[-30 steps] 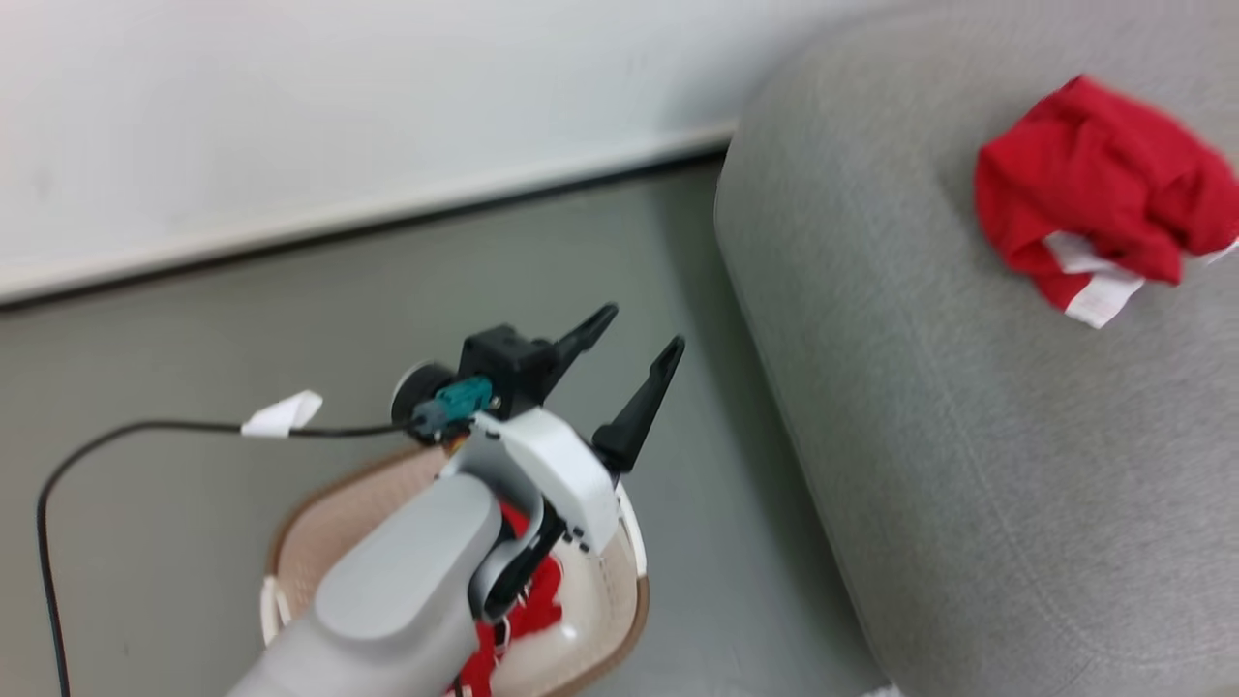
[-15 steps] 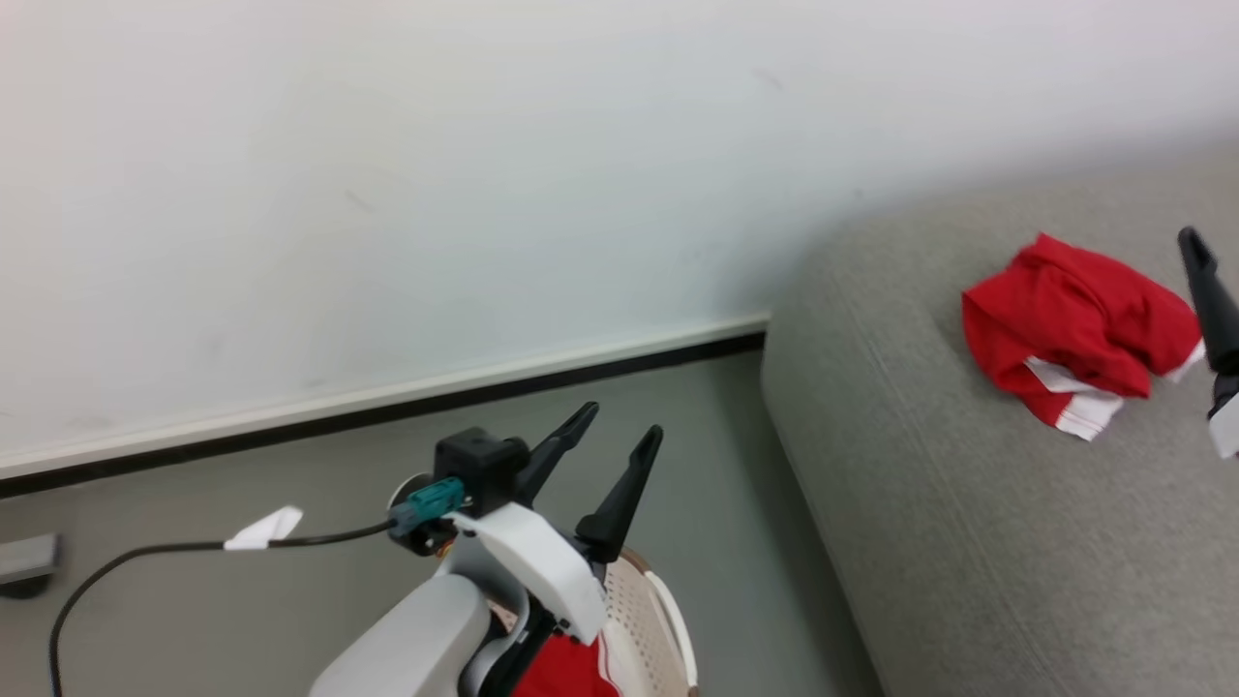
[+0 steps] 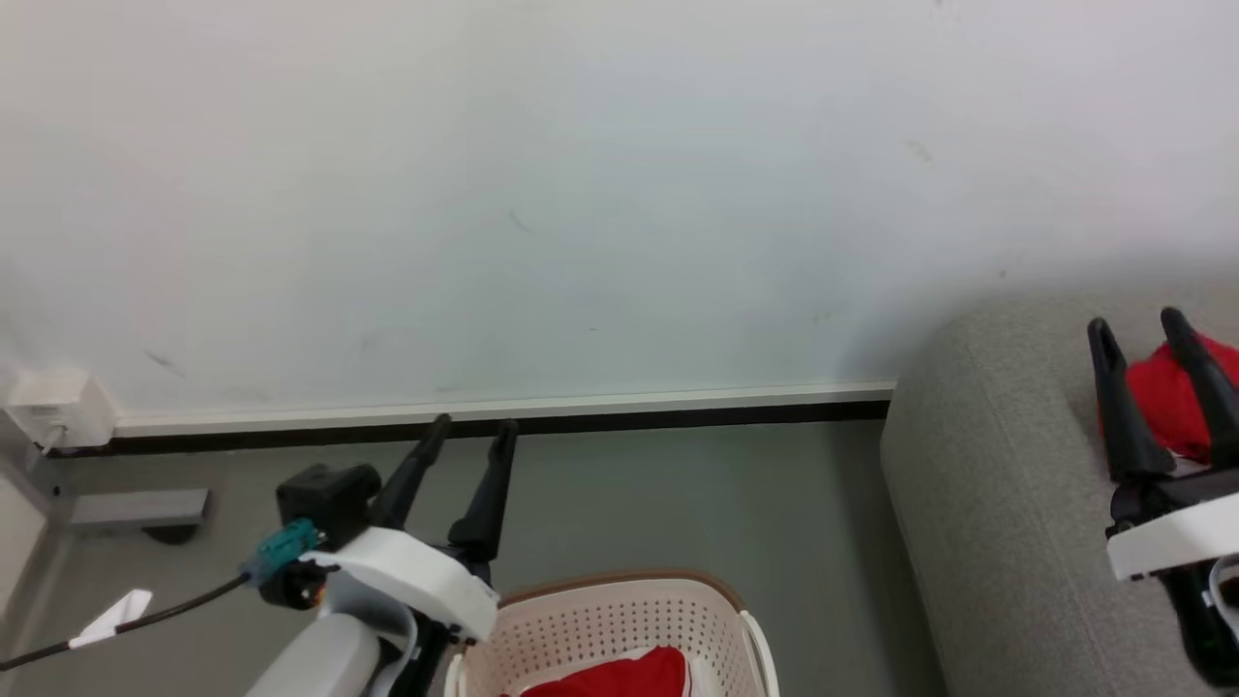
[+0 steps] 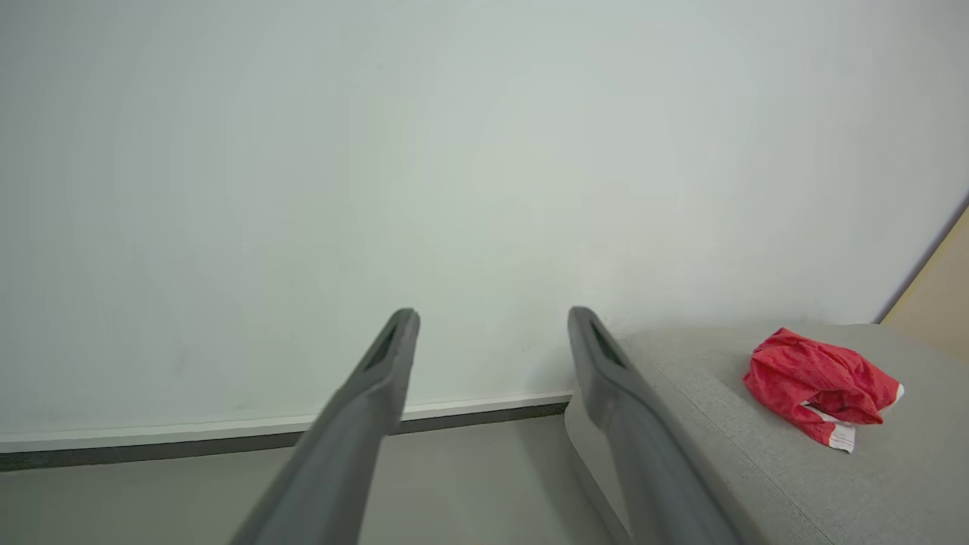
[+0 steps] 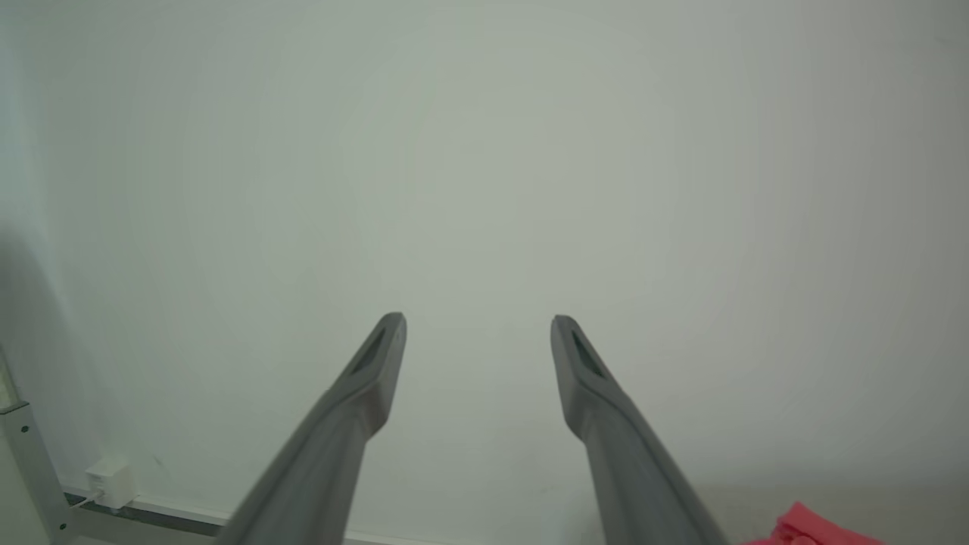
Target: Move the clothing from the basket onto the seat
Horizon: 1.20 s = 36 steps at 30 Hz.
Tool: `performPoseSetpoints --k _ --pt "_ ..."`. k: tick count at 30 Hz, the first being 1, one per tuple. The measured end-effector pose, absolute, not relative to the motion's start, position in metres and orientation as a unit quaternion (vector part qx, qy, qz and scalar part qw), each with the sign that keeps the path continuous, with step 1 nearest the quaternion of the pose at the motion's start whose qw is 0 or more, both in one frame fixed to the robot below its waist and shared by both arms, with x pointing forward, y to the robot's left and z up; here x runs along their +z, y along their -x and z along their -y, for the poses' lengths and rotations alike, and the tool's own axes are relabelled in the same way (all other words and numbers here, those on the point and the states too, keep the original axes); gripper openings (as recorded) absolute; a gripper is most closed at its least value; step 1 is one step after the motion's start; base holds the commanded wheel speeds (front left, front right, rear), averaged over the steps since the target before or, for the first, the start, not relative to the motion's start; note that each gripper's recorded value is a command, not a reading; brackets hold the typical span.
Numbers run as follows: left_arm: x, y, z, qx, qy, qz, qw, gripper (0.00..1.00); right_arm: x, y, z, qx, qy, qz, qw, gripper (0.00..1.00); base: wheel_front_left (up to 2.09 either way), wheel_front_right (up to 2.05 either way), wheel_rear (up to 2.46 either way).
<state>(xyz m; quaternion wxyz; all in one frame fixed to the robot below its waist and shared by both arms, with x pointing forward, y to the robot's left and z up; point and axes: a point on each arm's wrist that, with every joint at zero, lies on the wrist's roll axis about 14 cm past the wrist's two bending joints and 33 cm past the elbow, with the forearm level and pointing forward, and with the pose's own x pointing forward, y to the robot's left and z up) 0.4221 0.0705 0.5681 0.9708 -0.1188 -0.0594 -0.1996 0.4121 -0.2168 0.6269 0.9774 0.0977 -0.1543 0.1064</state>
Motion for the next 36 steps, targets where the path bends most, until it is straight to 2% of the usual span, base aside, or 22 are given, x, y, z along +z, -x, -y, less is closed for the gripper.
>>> performPoseSetpoints --k 11,17,36 --pt "0.564 -0.400 -0.172 -0.046 0.076 0.092 0.992 1.00 0.588 -0.382 0.178 0.101 -0.118 0.147 0.977 1.00 0.00 0.00 0.00" --pt "0.547 -0.384 -0.194 0.003 0.089 0.082 0.993 1.00 0.557 -0.367 0.171 0.086 -0.126 0.109 0.982 1.00 0.00 0.00 0.00" --pt "0.526 -0.382 -0.186 0.002 0.084 0.065 0.994 1.00 0.548 -0.365 0.180 0.066 -0.113 0.100 0.986 1.00 0.00 0.00 0.00"
